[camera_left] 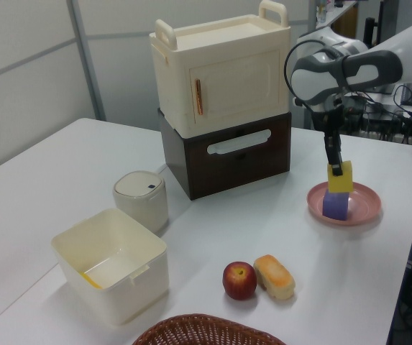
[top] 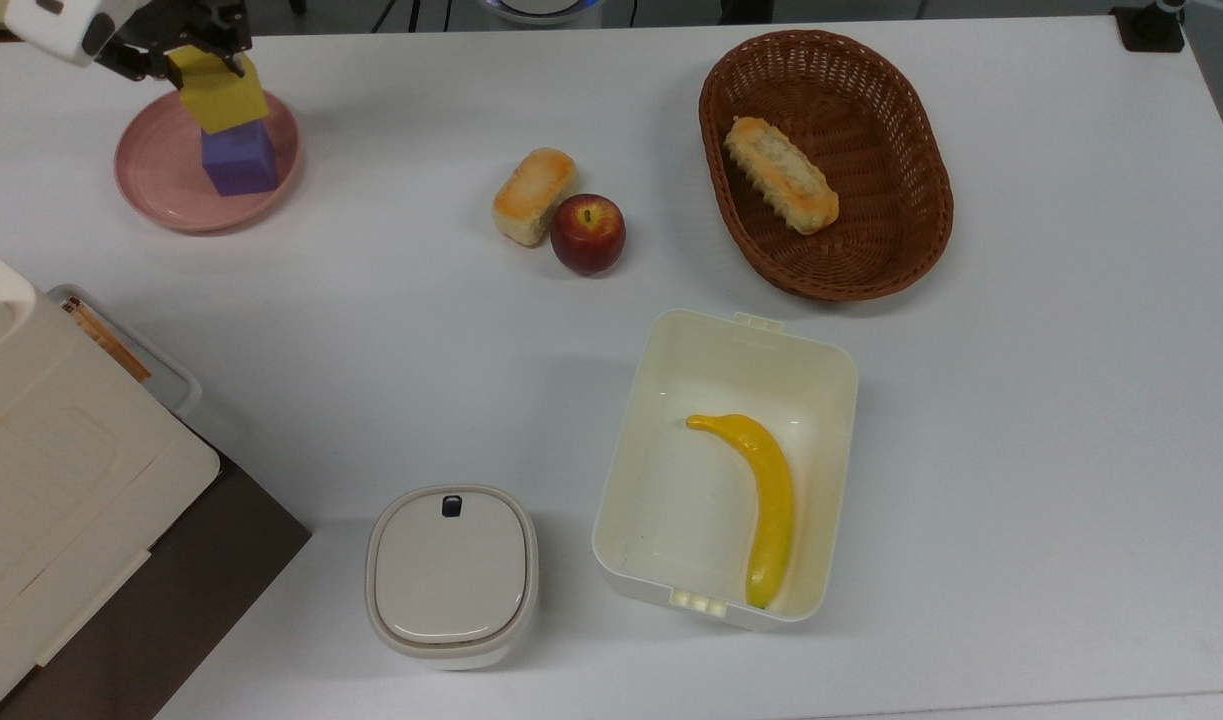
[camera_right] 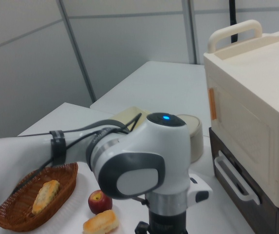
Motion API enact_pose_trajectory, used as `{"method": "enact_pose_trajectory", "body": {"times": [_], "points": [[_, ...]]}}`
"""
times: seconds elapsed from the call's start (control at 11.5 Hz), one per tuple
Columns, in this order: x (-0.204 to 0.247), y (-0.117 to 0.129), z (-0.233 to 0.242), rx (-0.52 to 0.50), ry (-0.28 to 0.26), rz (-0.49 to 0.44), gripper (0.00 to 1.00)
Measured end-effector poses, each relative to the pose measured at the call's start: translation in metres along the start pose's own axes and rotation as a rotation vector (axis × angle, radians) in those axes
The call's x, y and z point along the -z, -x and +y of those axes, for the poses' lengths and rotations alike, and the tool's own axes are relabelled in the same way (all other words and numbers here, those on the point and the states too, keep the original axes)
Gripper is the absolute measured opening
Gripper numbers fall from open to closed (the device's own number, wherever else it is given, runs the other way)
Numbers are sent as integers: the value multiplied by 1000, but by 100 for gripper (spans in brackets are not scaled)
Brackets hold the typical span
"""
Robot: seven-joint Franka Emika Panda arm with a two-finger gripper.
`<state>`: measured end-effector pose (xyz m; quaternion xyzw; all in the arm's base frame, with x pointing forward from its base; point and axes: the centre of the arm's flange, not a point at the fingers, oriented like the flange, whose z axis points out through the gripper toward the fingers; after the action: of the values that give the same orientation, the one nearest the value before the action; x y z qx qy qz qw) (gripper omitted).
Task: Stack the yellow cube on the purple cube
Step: 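Lower the yellow cube onto the purple cube and open the gripper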
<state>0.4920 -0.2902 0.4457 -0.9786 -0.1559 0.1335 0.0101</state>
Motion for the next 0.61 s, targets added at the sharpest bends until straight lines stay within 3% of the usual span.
{"method": "enact_pose_trajectory", "body": {"times": [0.61], "points": [[-22,-9,15,18,10,-22,52]]}}
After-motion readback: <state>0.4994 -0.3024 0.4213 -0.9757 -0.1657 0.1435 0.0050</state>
